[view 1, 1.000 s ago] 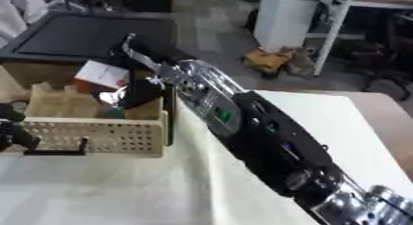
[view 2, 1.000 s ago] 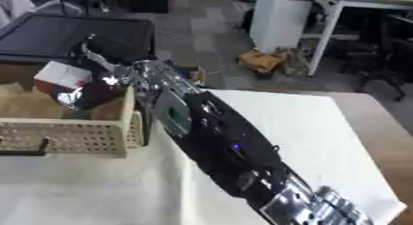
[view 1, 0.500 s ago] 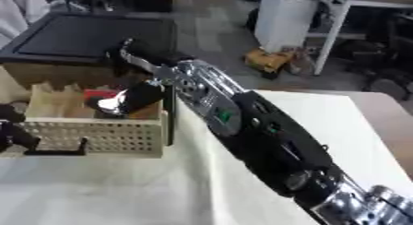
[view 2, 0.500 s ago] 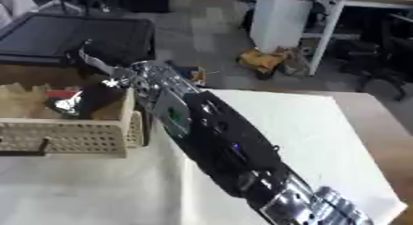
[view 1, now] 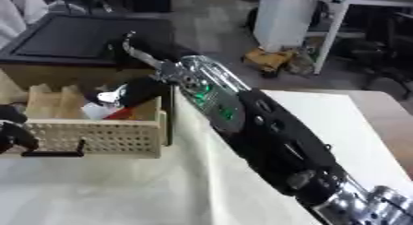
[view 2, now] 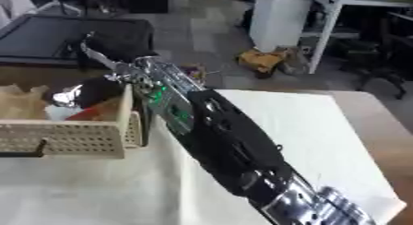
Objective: Pick up objects from table and place into drawer.
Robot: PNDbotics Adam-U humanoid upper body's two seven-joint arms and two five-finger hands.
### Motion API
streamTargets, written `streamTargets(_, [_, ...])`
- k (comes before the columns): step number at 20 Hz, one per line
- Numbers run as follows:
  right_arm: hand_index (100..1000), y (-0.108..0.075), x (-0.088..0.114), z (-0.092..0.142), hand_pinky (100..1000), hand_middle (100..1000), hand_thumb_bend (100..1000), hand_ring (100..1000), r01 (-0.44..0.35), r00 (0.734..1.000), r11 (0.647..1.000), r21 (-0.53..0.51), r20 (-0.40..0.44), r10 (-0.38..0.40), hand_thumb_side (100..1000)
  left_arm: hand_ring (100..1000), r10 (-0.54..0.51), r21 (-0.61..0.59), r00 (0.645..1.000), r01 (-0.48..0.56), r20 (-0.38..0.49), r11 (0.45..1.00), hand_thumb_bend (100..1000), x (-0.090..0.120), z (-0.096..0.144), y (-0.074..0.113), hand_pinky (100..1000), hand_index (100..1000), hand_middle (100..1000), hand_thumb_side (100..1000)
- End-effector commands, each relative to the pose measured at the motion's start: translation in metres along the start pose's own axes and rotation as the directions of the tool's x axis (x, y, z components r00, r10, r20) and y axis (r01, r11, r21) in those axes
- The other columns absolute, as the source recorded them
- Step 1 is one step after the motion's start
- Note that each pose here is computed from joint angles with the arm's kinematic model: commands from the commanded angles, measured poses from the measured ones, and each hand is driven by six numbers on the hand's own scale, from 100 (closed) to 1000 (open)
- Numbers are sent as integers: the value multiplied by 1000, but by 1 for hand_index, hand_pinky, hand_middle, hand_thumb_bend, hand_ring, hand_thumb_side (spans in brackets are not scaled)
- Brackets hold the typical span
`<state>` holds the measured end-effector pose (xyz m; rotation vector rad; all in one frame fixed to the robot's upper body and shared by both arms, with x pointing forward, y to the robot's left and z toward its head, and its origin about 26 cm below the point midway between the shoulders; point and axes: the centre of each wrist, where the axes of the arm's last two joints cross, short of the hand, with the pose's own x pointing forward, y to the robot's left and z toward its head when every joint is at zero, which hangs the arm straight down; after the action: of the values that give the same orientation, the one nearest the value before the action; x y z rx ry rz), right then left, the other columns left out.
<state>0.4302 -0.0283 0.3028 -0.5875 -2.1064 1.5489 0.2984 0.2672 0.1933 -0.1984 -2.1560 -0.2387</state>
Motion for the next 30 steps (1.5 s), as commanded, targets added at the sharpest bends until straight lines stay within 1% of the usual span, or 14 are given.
streamTargets(1, [824, -29, -4, 10, 624, 549, 438, 658, 0, 1000, 993, -120, -16, -2, 653, 507, -6, -4, 1000, 6, 26, 1000, 123, 6, -2, 1, 517, 678, 569, 1000])
streamTargets(6, [818, -52, -14, 32, 612, 532, 421, 636, 59, 995, 960, -275, -58, -77, 652, 508, -2, 2, 999, 2, 34, 1000, 134, 7, -3, 2, 517, 678, 569, 1000])
streamTargets(12, [814, -71, -22, 59, 605, 525, 399, 627, 111, 982, 898, -425, -91, -165, 642, 509, 0, 10, 999, -1, 40, 1000, 125, 7, -2, 3, 517, 678, 570, 1000])
streamTargets(14, [813, -74, -24, 68, 601, 522, 369, 624, 130, 975, 872, -472, -99, -198, 635, 509, 1, 14, 999, -2, 44, 1000, 125, 7, -2, 4, 517, 679, 570, 1000])
streamTargets(16, [813, -78, -25, 79, 601, 522, 358, 624, 152, 967, 840, -521, -97, -235, 635, 509, 3, 17, 999, -4, 49, 1000, 125, 7, -2, 4, 517, 679, 570, 1000])
streamTargets(18, [809, -80, -24, 88, 596, 517, 325, 620, 178, 958, 804, -567, -86, -273, 645, 509, 4, 20, 998, -5, 55, 1000, 124, 7, -2, 4, 516, 679, 569, 1000])
streamTargets(20, [805, -84, -24, 99, 604, 514, 279, 622, 203, 950, 760, -618, -64, -307, 610, 509, 3, 23, 998, -4, 62, 1000, 122, 7, -2, 4, 515, 679, 569, 1000])
streamTargets(22, [804, -86, -23, 110, 607, 515, 263, 625, 226, 939, 714, -663, -47, -341, 598, 508, 0, 24, 997, -1, 72, 1000, 121, 7, -1, 5, 515, 679, 569, 1000])
streamTargets(23, [802, -86, -23, 116, 611, 517, 194, 628, 236, 933, 692, -682, -39, -357, 608, 508, -3, 24, 997, 1, 77, 1000, 120, 7, -1, 5, 511, 680, 568, 1000])
streamTargets(24, [802, -86, -22, 121, 613, 518, 211, 630, 246, 928, 673, -698, -32, -372, 583, 508, -6, 25, 997, 4, 82, 1000, 119, 7, -1, 5, 510, 680, 568, 1000])
streamTargets(25, [801, -86, -21, 125, 616, 520, 182, 633, 254, 922, 653, -713, -25, -386, 578, 507, -10, 27, 996, 7, 88, 1000, 118, 7, -1, 5, 508, 680, 566, 1000])
streamTargets(26, [800, -86, -21, 130, 618, 521, 172, 635, 261, 917, 634, -728, -17, -398, 580, 507, -14, 29, 995, 12, 95, 1000, 117, 7, 0, 5, 507, 680, 565, 1000])
streamTargets(28, [802, -87, -20, 140, 628, 529, 115, 646, 274, 908, 594, -756, 0, -419, 629, 504, -27, 36, 993, 23, 114, 999, 113, 7, 0, 6, 499, 682, 562, 1000])
streamTargets(30, [807, -87, -19, 149, 636, 542, 100, 659, 278, 905, 552, -786, 21, -425, 666, 500, -51, 52, 988, 44, 144, 998, 109, 8, -1, 8, 468, 685, 557, 1000])
